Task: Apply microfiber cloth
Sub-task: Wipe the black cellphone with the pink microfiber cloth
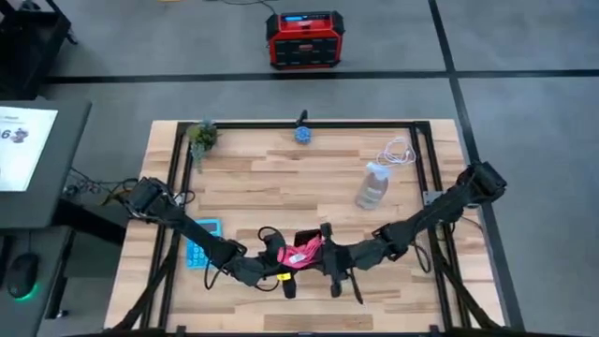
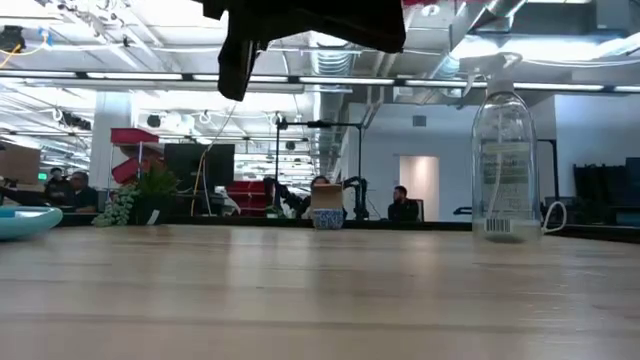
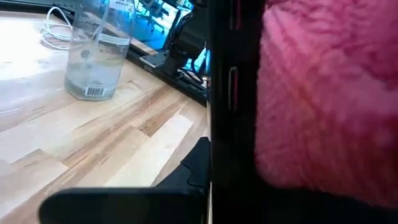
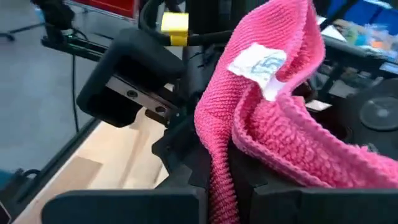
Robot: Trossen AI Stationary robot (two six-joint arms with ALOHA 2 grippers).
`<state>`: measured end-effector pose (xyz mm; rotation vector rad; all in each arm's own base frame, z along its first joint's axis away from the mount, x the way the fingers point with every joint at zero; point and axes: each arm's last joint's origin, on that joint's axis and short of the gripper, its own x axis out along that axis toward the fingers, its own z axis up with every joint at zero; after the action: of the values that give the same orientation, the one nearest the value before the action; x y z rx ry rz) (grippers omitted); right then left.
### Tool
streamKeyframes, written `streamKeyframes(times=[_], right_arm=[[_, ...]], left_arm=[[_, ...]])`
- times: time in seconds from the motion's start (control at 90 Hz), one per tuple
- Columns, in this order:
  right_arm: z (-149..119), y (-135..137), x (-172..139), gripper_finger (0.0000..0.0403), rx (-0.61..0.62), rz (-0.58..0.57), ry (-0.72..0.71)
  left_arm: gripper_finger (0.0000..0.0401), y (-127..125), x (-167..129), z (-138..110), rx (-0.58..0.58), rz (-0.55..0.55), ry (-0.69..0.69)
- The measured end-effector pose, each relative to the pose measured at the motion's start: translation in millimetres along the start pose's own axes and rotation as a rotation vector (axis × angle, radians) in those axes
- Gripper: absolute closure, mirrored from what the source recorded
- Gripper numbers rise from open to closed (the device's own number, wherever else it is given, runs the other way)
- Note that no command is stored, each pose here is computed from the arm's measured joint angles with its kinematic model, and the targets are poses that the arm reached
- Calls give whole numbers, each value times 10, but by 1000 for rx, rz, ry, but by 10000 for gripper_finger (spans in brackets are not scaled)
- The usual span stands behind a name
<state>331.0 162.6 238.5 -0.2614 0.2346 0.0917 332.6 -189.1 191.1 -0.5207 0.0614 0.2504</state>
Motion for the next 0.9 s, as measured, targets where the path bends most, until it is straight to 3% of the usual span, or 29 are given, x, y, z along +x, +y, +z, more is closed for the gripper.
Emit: streamKeyframes(times=[0.511, 0.711, 0.9], right_arm=[[-27, -104, -313, 394, -105, -188, 251], [183, -238, -561, 394, -86, -295, 200], [205, -197, -578, 394, -42, -247, 178]], left_arm=[[390, 17, 9, 4, -7, 26, -16], [390, -3, 2, 16, -21, 15, -18], [390, -11, -8, -5, -5, -2, 7]])
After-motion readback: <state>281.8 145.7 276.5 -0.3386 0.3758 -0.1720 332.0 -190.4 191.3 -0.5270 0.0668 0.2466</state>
